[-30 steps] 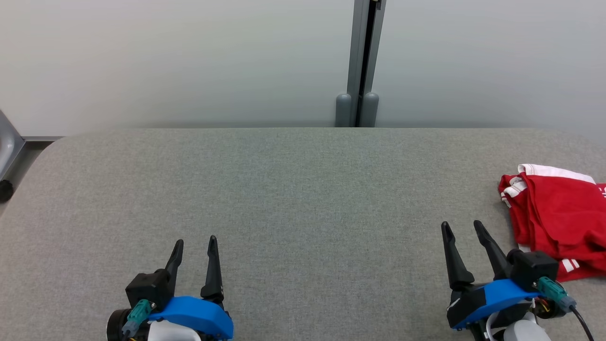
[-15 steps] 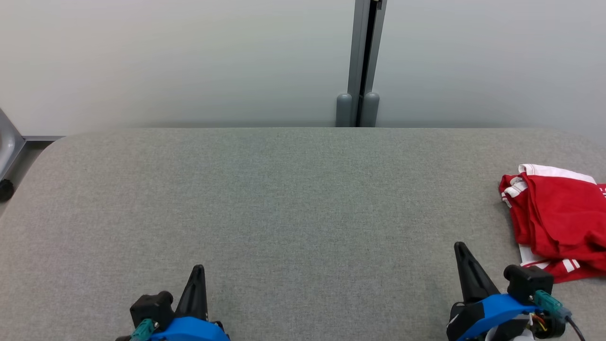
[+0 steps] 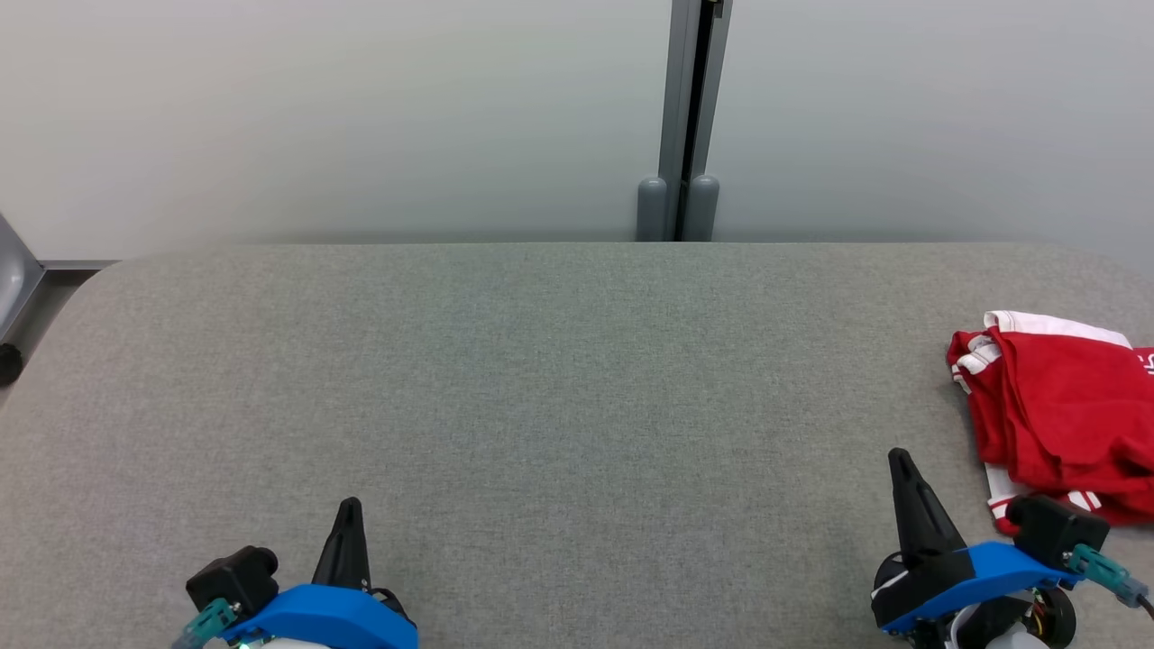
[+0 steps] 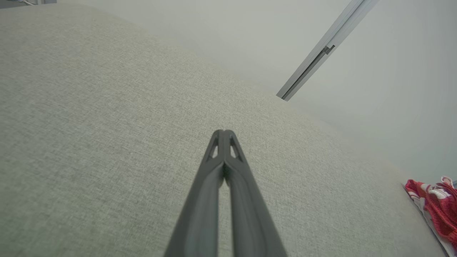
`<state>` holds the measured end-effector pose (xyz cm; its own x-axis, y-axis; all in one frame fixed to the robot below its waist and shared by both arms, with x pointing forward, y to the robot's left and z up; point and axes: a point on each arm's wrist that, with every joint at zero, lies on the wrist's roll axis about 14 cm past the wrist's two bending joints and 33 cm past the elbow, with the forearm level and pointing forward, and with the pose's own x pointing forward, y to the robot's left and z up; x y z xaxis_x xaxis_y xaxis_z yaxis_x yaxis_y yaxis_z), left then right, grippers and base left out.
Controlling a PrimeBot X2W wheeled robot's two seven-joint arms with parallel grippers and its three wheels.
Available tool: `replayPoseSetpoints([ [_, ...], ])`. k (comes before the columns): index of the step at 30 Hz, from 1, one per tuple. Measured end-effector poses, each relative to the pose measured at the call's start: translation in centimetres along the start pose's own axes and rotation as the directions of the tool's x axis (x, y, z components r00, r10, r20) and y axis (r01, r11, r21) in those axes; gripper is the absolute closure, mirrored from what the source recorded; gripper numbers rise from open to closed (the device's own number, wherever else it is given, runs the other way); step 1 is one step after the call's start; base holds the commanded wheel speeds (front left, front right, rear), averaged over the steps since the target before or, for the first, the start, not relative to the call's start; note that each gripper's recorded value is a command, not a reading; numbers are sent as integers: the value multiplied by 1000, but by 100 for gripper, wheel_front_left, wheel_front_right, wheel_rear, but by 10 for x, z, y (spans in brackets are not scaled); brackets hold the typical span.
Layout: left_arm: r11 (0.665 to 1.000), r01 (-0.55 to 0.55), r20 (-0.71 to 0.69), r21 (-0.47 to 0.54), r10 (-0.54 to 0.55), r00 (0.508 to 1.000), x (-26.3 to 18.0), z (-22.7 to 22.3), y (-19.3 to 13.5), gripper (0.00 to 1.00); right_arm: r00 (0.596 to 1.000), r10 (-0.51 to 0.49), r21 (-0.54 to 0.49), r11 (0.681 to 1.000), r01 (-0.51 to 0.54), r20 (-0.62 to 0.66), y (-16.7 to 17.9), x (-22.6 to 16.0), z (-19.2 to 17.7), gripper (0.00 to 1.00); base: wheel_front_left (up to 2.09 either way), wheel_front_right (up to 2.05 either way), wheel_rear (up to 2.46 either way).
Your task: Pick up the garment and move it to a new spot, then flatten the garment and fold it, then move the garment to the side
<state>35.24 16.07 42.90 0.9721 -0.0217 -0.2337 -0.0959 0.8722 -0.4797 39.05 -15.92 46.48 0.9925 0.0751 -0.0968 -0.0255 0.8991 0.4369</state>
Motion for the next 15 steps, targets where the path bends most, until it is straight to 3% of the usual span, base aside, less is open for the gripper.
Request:
replayPoseSetpoints([
  [10,988,-9,5,-155,10,1000,3,9,2,100,1000,-25,157,987,23,12,-4,0,7,100,0,0,0],
  [15,964,-9,13,-267,13,1000,6,16,2,100,999,-41,269,962,36,14,-8,0,11,100,0,0,0],
])
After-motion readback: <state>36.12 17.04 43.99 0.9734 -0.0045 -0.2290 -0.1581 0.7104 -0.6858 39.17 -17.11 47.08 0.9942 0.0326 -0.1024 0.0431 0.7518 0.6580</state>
